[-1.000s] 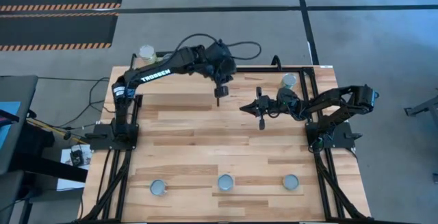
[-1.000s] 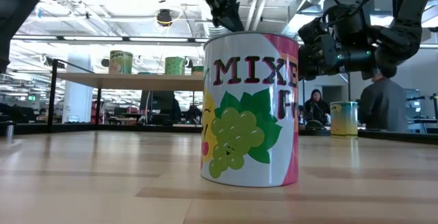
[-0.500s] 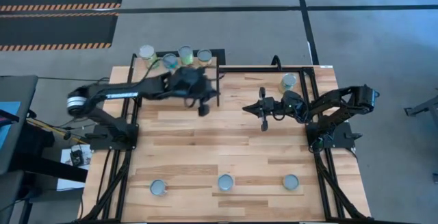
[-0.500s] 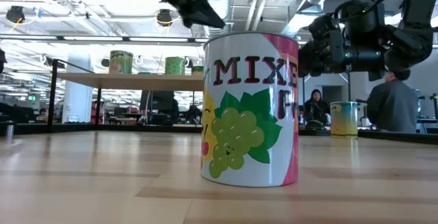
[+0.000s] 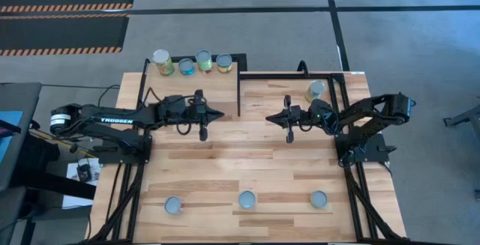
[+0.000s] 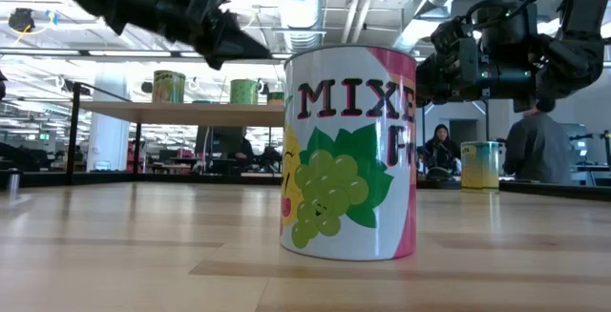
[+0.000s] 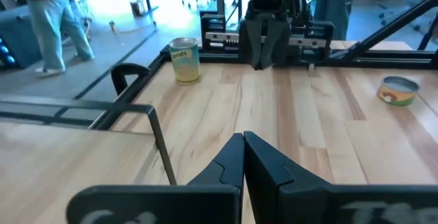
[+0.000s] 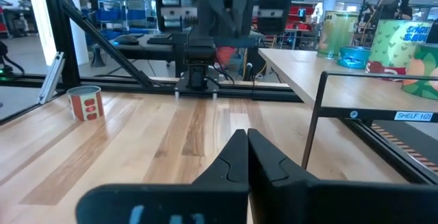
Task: Pick and place cans onto a shelf
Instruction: Put the canned mushrooms on the shelf
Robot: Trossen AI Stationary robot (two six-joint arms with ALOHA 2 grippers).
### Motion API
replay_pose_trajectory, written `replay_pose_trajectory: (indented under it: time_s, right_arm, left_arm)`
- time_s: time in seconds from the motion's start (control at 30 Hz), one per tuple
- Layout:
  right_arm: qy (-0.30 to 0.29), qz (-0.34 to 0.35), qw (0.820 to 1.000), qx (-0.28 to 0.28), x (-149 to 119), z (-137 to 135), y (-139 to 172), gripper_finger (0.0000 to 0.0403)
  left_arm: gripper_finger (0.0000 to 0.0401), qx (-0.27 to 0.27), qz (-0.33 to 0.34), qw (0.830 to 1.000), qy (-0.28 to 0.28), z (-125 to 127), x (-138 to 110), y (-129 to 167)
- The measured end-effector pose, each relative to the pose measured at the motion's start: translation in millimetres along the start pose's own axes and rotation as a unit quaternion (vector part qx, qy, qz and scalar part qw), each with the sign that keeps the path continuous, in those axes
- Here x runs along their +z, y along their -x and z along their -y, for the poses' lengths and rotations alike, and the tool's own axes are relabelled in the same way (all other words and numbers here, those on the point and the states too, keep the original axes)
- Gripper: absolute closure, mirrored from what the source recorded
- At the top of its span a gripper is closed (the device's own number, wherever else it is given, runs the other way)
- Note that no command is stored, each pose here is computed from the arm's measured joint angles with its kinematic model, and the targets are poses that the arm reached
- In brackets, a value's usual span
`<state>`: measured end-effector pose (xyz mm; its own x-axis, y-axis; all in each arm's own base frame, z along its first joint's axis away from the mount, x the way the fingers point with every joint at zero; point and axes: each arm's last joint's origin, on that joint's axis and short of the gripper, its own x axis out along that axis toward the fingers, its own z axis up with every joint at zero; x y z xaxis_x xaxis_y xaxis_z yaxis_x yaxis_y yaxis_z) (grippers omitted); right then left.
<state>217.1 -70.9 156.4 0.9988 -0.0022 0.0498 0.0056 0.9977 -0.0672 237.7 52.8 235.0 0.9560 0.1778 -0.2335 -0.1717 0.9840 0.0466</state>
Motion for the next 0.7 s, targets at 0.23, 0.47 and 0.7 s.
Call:
replay_pose_trajectory:
  time_s: [0.23, 0.47, 0.7]
  right_arm:
    - [-0.013, -0.001, 1.000, 0.003, 0, -3, -1, 0.0394]
    - [-0.021, -0.020, 1.000, -0.004, -3, -19, -6, 0.0389]
    - [-0.026, -0.034, 0.999, -0.013, -5, -35, -9, 0.0391]
  left_arm:
    - [0.0401, 0.000, 0.031, 1.000, 0.000, 2, -23, 7]
    - [0.0401, -0.002, 0.030, 1.000, 0.011, 2, -24, 7]
    - [0.0401, 0.010, 0.014, 1.000, 0.025, 1, -28, 7]
